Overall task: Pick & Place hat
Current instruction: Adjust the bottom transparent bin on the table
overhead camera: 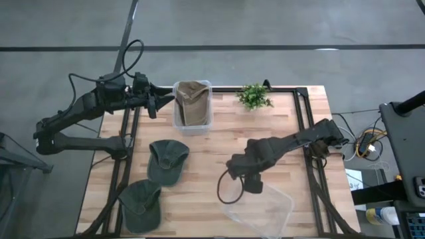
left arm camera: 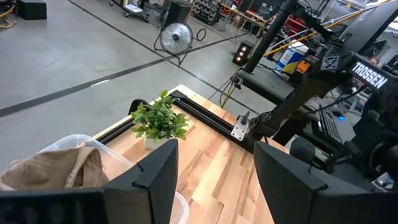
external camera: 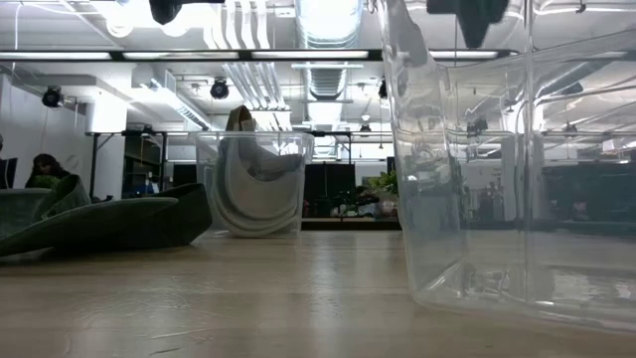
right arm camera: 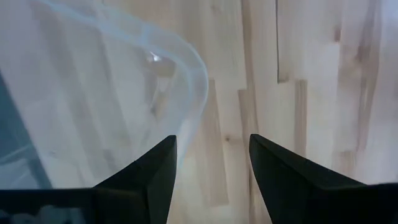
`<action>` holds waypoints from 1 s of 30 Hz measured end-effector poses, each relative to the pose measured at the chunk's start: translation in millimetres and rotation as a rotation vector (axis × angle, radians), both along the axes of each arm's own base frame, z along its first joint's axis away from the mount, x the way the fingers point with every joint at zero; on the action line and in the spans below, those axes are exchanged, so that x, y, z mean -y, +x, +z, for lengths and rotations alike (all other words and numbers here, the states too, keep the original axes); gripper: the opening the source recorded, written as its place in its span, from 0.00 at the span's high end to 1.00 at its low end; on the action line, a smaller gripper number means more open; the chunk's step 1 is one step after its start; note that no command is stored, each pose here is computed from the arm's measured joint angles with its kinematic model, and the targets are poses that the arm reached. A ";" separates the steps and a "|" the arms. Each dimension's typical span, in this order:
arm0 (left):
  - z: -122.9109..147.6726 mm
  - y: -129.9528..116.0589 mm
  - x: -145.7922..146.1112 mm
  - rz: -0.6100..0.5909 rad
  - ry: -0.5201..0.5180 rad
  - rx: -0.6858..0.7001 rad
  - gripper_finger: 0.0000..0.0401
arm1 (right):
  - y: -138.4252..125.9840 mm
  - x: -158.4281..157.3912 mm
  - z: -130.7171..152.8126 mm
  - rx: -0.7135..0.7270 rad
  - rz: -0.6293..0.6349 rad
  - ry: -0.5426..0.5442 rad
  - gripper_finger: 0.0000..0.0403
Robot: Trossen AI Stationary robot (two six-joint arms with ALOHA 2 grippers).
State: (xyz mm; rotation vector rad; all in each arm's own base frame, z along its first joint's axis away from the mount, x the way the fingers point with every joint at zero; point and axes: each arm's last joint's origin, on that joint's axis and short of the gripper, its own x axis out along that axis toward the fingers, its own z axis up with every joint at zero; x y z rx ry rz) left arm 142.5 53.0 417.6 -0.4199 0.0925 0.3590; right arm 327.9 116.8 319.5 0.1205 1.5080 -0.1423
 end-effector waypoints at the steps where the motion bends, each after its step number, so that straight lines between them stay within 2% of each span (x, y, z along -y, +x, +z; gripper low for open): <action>1: 0.0 0.0 0.0 0.000 0.000 0.000 0.50 | -0.6 -1.4 -4.5 -0.011 0.002 -0.004 0.52; 11: -0.1 0.1 0.0 -0.001 0.007 -0.003 0.50 | -1.0 -4.7 -33.9 -0.057 0.001 -0.009 0.52; 17: -0.1 0.2 -0.1 -0.001 0.007 -0.003 0.50 | -0.6 -4.1 -43.6 -0.064 -0.070 -0.005 0.56; 20: -0.1 0.2 -0.1 -0.001 0.007 -0.003 0.50 | -0.7 -1.0 -48.4 -0.084 -0.134 0.014 0.62; 27: -0.1 0.2 -0.1 -0.001 0.007 -0.003 0.50 | -0.6 9.8 -56.9 -0.116 -0.263 0.014 0.85; 30: -0.2 0.3 -0.1 -0.001 0.006 -0.004 0.50 | 0.1 15.7 -58.5 -0.131 -0.304 0.029 0.91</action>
